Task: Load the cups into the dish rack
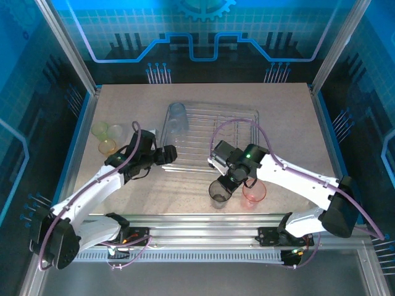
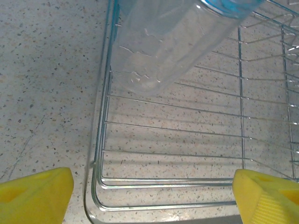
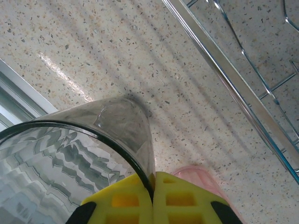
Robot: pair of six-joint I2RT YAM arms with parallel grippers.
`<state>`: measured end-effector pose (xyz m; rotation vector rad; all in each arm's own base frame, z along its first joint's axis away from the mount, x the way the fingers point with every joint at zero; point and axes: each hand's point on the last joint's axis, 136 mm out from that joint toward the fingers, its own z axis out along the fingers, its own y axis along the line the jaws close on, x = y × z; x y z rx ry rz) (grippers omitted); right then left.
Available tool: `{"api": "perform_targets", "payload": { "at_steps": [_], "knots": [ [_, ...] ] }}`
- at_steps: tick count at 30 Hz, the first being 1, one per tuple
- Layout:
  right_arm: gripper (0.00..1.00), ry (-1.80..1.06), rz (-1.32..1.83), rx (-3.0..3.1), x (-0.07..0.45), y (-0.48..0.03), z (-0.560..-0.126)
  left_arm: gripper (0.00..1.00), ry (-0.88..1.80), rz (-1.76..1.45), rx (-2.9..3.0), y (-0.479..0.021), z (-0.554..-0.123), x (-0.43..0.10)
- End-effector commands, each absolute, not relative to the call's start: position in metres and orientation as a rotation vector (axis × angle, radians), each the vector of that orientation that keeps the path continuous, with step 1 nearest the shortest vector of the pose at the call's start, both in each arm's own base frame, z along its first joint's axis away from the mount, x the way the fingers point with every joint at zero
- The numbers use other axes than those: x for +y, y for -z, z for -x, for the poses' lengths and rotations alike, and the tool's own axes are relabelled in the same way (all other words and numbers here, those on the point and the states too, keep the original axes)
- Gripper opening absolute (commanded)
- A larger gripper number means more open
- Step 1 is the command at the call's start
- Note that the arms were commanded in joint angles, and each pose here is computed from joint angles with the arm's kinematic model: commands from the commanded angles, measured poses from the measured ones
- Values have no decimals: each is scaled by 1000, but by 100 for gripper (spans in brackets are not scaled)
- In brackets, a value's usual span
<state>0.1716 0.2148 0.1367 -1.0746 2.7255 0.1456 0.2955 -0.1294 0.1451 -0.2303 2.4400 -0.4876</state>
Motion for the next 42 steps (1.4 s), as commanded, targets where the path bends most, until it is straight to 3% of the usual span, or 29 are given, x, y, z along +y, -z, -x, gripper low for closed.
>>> {"api": "perform_targets", "payload": {
  "at_steps": [1, 15, 34, 42],
  "knots": [
    [0, -174, 1052, 2684, 216, -153, -170, 89, 590, 279, 2432, -142, -301, -133],
    [0, -206, 958, 2571, 211, -179, -178, 88, 676, 280, 2439, -128, -323, -134],
    [0, -298, 554, 2220, 168, -261, -201, 84, 929, 538, 2384, -118, -288, -147],
    [0, -370, 441, 2238, 151, -263, -201, 84, 940, 463, 2399, -119, -282, -177]
  ]
}}
